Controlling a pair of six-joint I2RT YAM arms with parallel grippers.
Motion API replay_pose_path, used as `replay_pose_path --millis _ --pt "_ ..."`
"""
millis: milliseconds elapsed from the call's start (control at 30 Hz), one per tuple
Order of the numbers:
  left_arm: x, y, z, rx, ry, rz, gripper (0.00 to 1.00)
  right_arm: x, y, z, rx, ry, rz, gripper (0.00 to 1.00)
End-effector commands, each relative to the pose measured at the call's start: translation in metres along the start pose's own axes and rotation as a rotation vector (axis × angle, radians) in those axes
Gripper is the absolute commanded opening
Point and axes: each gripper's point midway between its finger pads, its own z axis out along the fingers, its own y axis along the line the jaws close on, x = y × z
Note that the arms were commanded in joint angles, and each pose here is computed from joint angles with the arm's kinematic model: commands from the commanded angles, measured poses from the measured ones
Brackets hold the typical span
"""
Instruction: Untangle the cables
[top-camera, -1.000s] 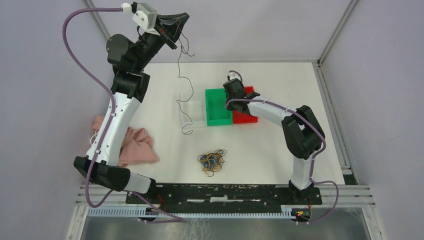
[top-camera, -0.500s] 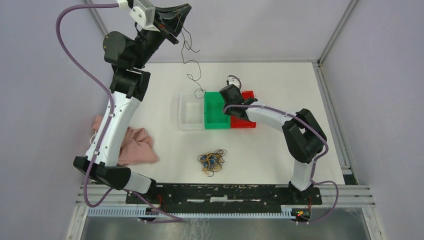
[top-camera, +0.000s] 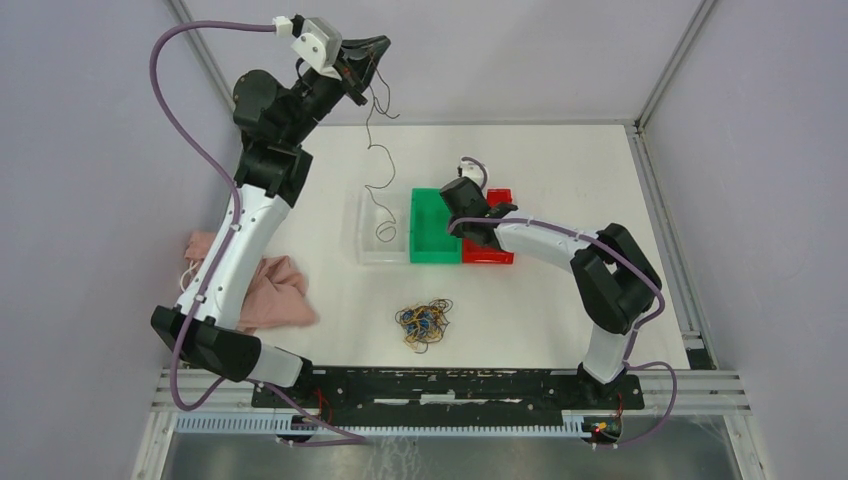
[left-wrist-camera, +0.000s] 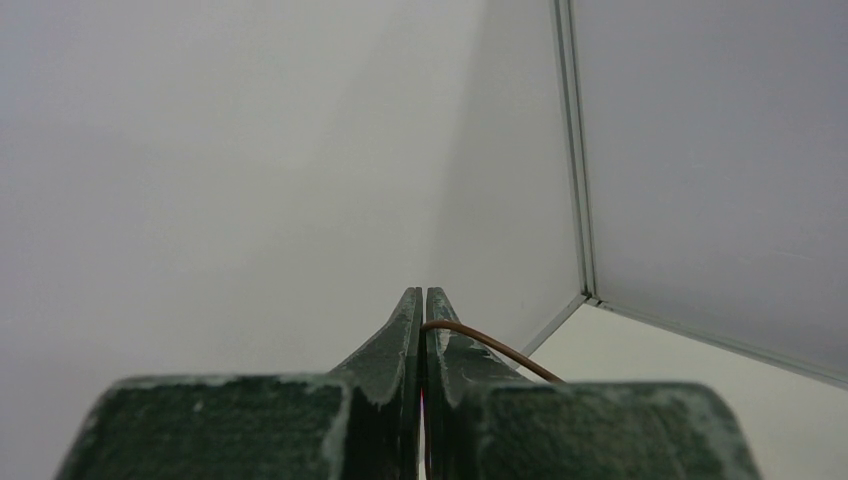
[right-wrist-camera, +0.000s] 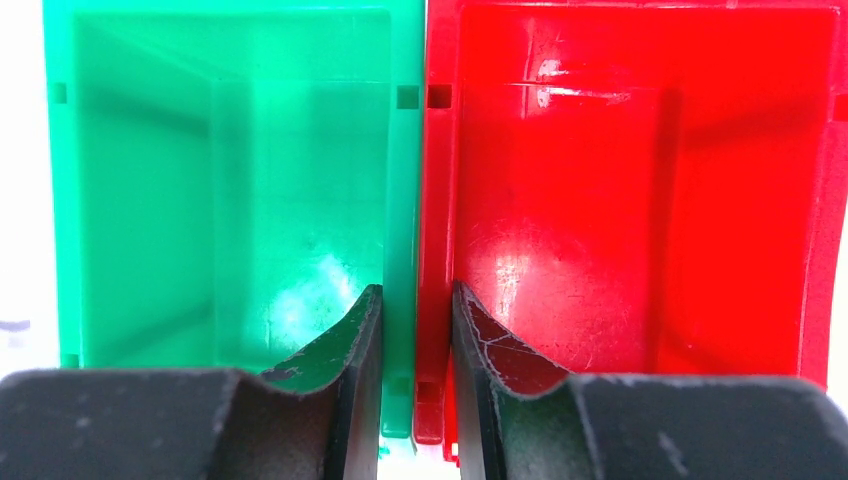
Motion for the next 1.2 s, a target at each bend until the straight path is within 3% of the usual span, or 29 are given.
replay_pose_path --millis 0,133,333,633,967,1167 --pt "-0.049 0.003 -0.011 -0.026 -0.105 0.119 0.07 0.01 -0.006 -0.005 0.019 0.023 0.047 0.08" --pt "-0.048 0.003 -0.013 -0.024 -0.095 0.121 0.07 0.012 -0.005 -0.005 0.014 0.03 0.052 0.08" --pt "-0.002 -0.007 -0.021 -0.011 0.007 0.039 0.07 0.014 -0.001 -0.008 -0.005 0.037 0.073 0.08" --pt "0.1 -0.014 -0.046 -0.04 0.28 -0.043 0.07 0.019 0.002 -0.012 -0.034 0.047 0.12 0.1" --pt "0.194 -0.011 -0.087 -0.081 0.624 0.063 0.06 0.016 0.006 -0.015 -0.053 0.044 0.134 0.11" --pt "0.226 -0.02 -0.099 -0.091 0.724 0.046 0.06 0.018 0.008 -0.015 -0.065 0.05 0.151 0.11"
